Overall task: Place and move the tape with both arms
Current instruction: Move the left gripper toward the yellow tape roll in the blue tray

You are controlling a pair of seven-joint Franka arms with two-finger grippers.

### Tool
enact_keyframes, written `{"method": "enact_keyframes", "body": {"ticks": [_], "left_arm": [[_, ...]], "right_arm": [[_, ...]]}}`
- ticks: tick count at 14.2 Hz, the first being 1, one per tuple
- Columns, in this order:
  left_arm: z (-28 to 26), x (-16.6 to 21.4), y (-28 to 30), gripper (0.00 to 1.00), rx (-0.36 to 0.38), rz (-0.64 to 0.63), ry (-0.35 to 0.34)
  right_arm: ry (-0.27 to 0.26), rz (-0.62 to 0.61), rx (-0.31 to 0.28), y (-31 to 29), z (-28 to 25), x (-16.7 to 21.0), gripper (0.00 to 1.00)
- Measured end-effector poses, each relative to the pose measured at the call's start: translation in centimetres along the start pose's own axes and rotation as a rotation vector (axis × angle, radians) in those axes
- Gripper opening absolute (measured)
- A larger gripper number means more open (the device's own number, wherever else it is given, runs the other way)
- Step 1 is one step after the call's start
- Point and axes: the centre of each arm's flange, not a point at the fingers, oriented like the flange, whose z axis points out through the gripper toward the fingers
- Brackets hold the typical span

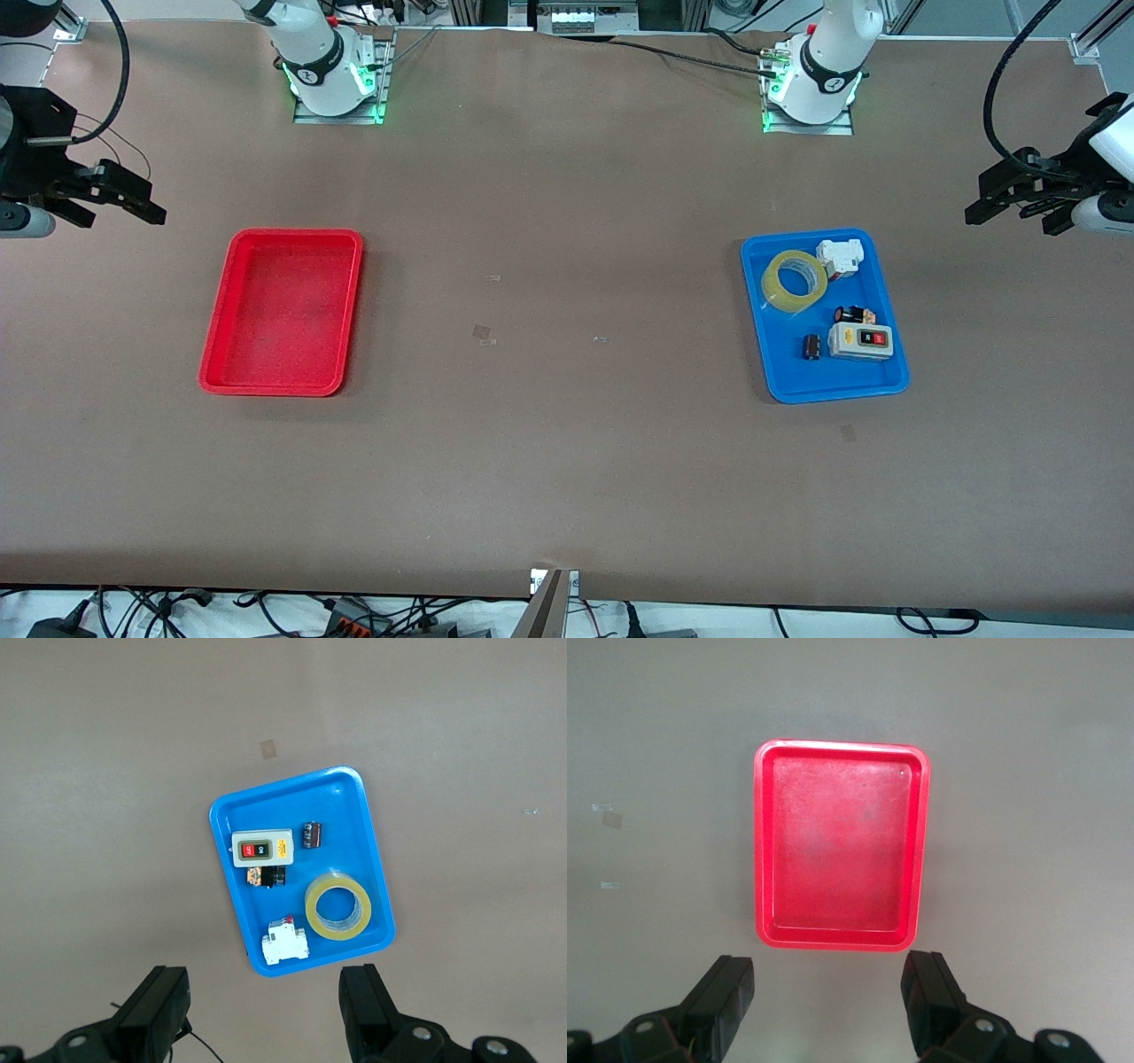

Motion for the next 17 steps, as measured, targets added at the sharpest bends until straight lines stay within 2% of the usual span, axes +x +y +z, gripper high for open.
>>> {"method": "enact_keyframes", "body": {"ticks": [10, 13, 15, 17], "left_arm": [[0.3, -0.2, 0.0, 1.00, -0.003, -0.001, -0.025], [2.6, 0.0, -0.1, 1.00, -0.011, -0.003, -0.086], [6.1, 0.1, 0.2, 1.00, -0.019, 0.003, -0.150], [10.4, 0.3, 1.5, 1.00, -0.021, 0.027, -0.181]], "right_arm": [[-0.005, -0.006, 0.000, -0.3, 0.4, -0.1, 1.00], [-0.003, -0.009, -0.001, -0.5, 0.3, -0.1, 1.00], [-0.002, -0.009, -0.001, -0.5, 0.4, -0.1, 1.00], [-0.002, -0.010, -0.001, -0.5, 0.4, -0.1, 1.00]]}}
